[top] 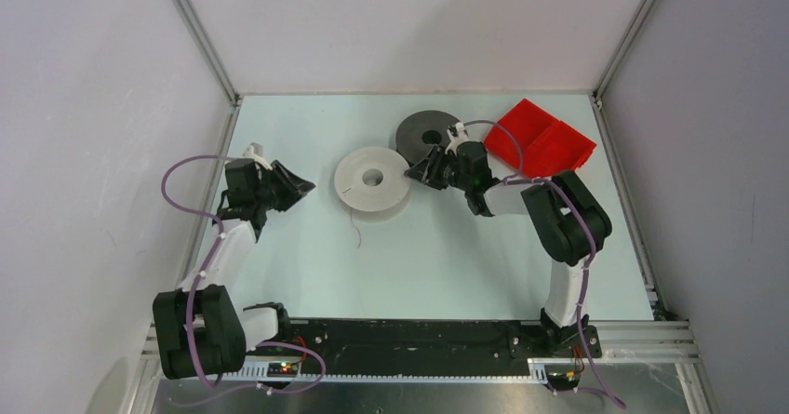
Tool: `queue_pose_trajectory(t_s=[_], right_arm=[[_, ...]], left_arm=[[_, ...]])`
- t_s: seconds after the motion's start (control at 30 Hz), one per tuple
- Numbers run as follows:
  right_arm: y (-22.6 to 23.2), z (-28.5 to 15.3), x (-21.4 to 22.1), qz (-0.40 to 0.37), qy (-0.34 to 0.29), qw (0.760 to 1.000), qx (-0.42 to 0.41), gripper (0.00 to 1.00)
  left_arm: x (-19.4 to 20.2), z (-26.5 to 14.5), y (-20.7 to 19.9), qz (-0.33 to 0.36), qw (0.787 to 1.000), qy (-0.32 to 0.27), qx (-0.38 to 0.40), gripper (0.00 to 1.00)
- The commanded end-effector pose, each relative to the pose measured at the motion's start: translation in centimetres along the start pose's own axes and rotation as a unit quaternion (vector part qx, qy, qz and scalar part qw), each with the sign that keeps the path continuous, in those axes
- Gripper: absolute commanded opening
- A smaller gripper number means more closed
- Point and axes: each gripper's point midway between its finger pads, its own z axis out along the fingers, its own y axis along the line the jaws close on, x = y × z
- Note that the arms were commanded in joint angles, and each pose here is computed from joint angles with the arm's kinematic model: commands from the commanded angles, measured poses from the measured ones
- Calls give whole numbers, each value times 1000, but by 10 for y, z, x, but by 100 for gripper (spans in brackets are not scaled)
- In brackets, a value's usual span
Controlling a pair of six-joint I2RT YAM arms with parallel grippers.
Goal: Wrap the cables
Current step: Adjust the cable on the cable reel.
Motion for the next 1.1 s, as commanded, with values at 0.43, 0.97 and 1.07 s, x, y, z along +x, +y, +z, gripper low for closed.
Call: queue_pose_trajectory(t_s=[0.43, 0.97, 1.07], right_arm=[[92, -3, 75, 59, 49, 993, -91, 27], [73, -40, 39, 101, -4, 993, -56, 40], [56, -28, 27, 133, -26, 990, -32, 40]], left_arm=[[-28, 3, 3, 6, 999, -34, -13, 39], [-32, -4, 8, 12, 999, -44, -26, 39], [-32, -7, 5, 12, 999, -46, -20, 39]])
